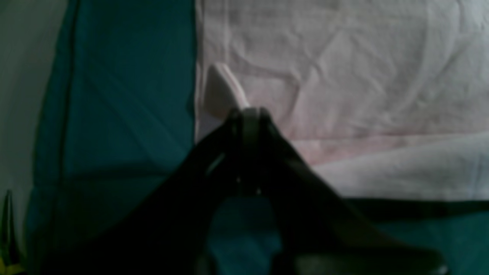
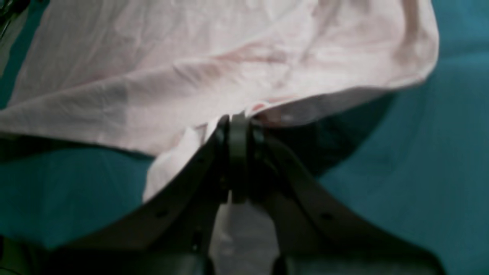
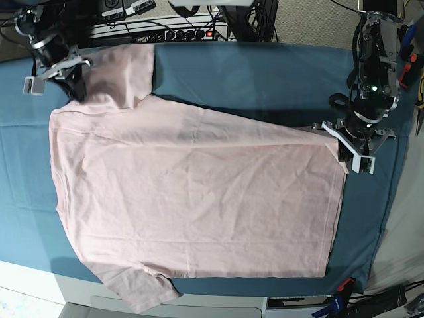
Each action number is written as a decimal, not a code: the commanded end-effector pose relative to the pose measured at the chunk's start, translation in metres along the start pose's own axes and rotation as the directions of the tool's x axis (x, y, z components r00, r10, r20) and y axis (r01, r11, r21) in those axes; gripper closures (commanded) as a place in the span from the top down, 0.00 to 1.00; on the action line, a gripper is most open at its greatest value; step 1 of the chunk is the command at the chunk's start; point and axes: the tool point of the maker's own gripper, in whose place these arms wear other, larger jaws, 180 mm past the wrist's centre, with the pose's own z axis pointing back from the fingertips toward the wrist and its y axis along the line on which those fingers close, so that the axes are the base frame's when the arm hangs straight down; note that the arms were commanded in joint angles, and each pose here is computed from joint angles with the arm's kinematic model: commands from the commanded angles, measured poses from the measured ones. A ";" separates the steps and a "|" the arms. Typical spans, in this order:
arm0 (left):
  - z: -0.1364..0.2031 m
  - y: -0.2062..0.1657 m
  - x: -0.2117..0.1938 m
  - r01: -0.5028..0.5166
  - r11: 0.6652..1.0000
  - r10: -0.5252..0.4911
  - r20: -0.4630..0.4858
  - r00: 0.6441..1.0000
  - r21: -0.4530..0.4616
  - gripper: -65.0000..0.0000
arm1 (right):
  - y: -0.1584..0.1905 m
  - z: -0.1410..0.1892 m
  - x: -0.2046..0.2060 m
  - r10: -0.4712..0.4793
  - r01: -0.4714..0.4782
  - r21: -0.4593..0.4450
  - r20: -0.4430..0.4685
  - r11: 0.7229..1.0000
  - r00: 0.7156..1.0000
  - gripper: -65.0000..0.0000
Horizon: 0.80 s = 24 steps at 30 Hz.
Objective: Fold the T-shirt properly
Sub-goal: 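Lower the right gripper to the shoulder by the sleeve and grasp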
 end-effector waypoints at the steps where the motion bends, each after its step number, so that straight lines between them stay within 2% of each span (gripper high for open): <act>1: 0.001 0.005 0.018 0.011 1.000 -0.012 0.061 0.998 0.012 0.00 | 0.002 0.001 0.018 0.032 -0.032 0.008 0.060 0.999 0.998 0.00; 15: -0.024 0.024 0.029 -0.021 0.999 0.018 0.061 0.998 0.050 0.00 | 0.003 -0.027 0.064 0.092 -0.092 -0.007 0.178 0.996 0.980 0.00; 24: -0.025 0.025 0.028 -0.023 0.998 0.020 0.055 0.998 0.053 0.00 | 0.033 -0.089 0.073 0.163 -0.175 0.065 0.156 0.982 0.974 0.00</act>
